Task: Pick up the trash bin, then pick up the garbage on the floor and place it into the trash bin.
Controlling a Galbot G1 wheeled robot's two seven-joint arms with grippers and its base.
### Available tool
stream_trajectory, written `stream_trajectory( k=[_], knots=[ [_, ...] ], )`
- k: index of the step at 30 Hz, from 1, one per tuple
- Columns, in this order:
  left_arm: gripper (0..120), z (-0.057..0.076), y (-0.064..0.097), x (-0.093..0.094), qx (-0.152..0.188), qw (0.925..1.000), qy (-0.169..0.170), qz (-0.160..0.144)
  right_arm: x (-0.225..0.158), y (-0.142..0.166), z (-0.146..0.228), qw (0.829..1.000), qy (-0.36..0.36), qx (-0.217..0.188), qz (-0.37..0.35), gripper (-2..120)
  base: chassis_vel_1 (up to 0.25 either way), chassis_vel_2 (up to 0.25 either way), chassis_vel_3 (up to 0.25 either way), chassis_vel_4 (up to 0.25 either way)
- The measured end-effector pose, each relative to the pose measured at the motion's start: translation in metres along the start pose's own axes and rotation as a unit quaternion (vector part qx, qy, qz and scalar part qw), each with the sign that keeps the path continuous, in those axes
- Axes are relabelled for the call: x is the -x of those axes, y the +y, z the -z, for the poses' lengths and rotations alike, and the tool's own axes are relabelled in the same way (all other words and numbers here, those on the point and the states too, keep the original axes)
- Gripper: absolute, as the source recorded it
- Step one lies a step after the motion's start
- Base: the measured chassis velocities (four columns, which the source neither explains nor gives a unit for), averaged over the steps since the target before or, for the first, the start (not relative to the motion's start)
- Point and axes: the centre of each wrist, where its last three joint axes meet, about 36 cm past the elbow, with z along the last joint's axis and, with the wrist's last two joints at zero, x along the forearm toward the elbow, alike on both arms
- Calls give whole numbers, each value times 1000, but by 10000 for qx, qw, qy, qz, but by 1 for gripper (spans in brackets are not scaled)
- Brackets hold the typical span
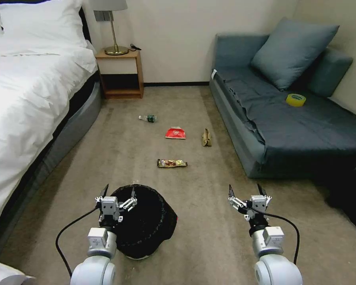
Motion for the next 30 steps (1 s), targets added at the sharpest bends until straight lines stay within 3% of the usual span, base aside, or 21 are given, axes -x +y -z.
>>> stream_trajectory(
  k=[30],
  knots=[
    [100,0,0,0,-1,10000,0,0,0,0,0,10000,0,0,0,100,0,0,0,0]
  ],
)
